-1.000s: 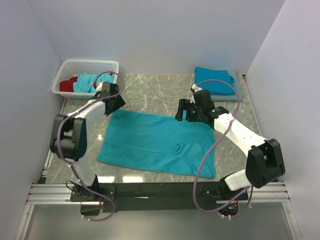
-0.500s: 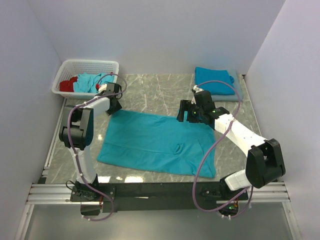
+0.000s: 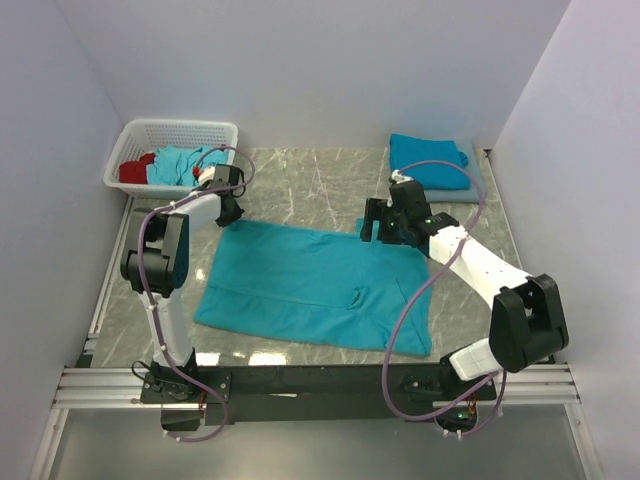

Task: Fold and stack the t-shirts
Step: Fold the tshirt

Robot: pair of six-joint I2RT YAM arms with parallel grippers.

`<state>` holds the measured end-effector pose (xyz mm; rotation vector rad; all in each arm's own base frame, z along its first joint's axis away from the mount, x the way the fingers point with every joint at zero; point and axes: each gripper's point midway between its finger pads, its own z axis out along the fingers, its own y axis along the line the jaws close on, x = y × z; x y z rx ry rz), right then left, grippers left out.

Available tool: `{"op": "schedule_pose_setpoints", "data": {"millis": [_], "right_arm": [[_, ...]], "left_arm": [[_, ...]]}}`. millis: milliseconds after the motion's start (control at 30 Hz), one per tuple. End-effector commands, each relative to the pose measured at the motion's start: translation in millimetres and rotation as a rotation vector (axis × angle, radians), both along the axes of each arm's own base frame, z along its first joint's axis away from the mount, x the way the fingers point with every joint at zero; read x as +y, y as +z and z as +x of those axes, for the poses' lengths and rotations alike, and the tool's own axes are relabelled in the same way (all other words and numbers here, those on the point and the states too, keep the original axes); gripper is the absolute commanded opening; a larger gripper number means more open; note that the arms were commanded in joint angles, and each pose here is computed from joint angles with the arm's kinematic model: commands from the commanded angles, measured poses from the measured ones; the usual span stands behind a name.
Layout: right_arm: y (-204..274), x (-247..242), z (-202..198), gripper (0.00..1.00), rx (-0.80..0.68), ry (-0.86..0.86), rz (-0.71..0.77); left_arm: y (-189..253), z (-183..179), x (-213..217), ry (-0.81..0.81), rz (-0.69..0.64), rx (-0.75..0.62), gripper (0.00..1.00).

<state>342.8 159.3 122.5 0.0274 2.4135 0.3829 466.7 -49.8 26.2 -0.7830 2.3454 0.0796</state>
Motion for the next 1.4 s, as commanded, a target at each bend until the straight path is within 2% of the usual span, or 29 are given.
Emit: {"op": "schedule_pose_setpoints", "data": {"millis": [0, 33, 67, 200, 533, 667, 867, 967, 1200, 1367], "right_arm": [[4.4, -24.8, 22.2, 0.91, -0.038, -0.119, -0.087], [8.4, -32.3, 29.8, 0.91, -0.054, -0.155, -0.126], [1.8, -36.3, 35.4, 0.91, -0.045, -0.170, -0.153], [-9.0, -57.7, 60.8, 0.91, -0.029, -0.254, -0.249], [-46.1, -67.9, 115.6, 0.88, 0.081, -0.302, -0.263], [-71.4, -69.2, 121.9, 0.86, 0.147, -0.308, -0.301], [-83.2, -68.5, 132.6, 0.86, 0.179, -0.318, -0.309], [-85.0, -69.5, 134.8, 0.78, 0.193, -0.330, -0.324], [-82.2, -72.4, 139.3, 0.81, 0.200, -0.389, -0.322], [-85.8, -66.1, 145.1, 0.79, 0.224, -0.395, -0.299]], "left_arm": [[-7.0, 1.2, -7.3, -0.025, -0.031, 0.000, 0.17], [-12.1, -1.0, -7.6, -0.028, -0.032, 0.015, 0.03], [-14.5, -2.2, -9.2, -0.036, -0.038, 0.024, 0.01], [-15.4, -6.4, -9.0, -0.039, -0.039, 0.028, 0.01], [4.2, -9.4, -3.7, -0.020, -0.029, -0.030, 0.01], [9.1, -9.6, -2.0, -0.016, -0.023, -0.043, 0.01], [11.2, -10.0, -3.4, -0.033, -0.025, -0.050, 0.01], [8.6, -11.7, -3.6, -0.035, -0.026, -0.041, 0.01], [11.3, -13.1, -5.6, -0.040, -0.040, -0.050, 0.01], [13.8, -13.1, -5.1, -0.037, -0.038, -0.053, 0.01]]}}
